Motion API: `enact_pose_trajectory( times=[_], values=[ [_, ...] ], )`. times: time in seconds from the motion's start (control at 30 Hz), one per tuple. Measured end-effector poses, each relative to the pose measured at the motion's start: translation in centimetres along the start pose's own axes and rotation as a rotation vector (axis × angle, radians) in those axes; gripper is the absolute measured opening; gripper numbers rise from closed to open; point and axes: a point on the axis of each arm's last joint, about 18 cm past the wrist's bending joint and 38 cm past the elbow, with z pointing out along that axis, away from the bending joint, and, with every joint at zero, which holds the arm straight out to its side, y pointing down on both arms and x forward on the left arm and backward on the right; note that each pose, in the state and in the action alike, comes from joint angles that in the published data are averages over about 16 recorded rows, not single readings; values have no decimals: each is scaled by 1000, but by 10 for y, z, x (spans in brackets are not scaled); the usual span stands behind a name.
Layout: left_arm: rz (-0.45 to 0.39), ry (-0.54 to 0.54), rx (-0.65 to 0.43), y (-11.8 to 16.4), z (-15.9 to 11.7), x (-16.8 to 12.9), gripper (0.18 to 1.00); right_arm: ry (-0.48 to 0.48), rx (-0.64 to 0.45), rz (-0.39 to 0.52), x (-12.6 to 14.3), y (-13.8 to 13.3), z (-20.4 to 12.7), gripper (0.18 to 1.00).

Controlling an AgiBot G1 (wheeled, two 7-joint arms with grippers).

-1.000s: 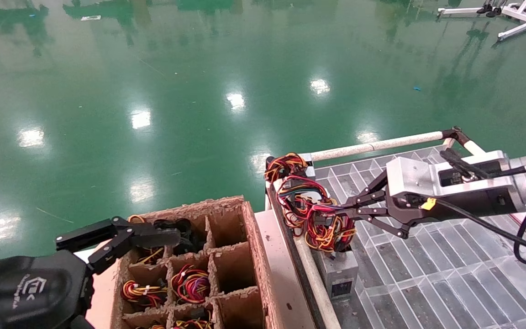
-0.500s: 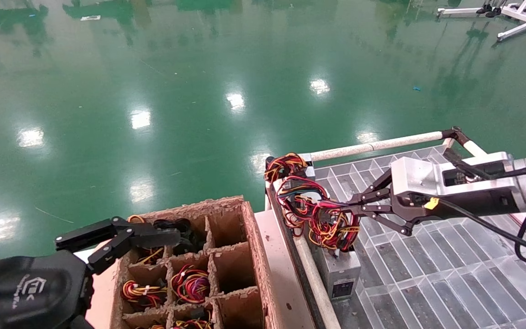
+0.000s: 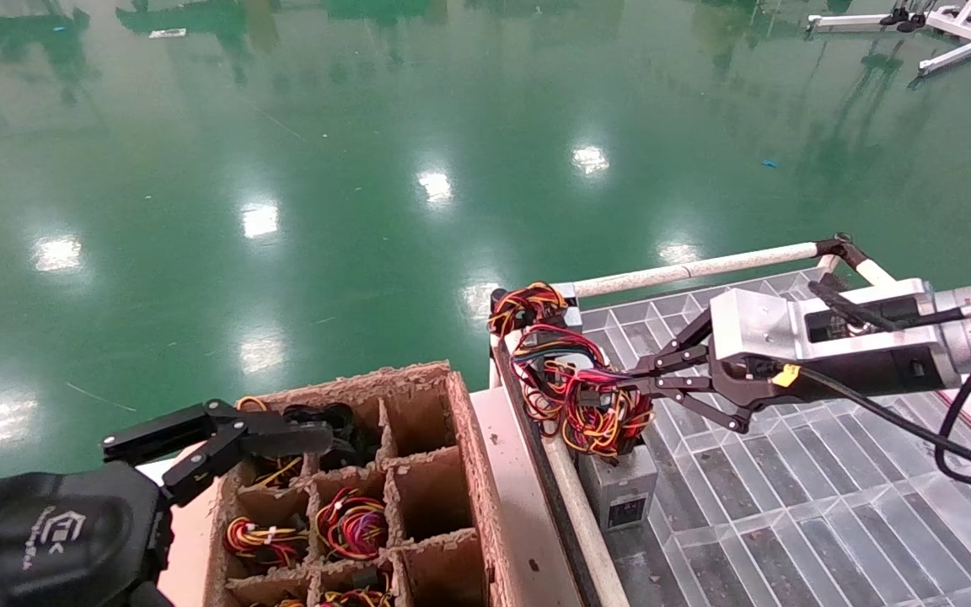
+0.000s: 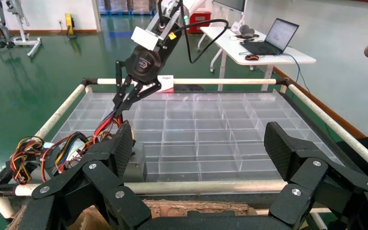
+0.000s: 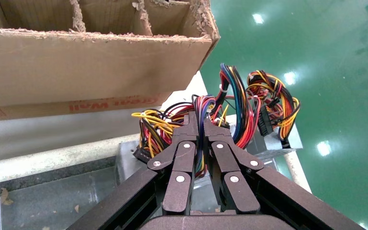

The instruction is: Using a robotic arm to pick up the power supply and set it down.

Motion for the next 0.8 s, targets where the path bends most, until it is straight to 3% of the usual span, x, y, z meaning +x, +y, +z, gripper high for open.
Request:
enact_pose_trajectory(
  times=[0.43,0.8],
  values=[
    [0,0,0,0,0,0,1000,-1,-5,1,0,1,1,227],
    [0,0,0,0,0,0,1000,-2,1,-5,6,-8,-5,357]
  ],
)
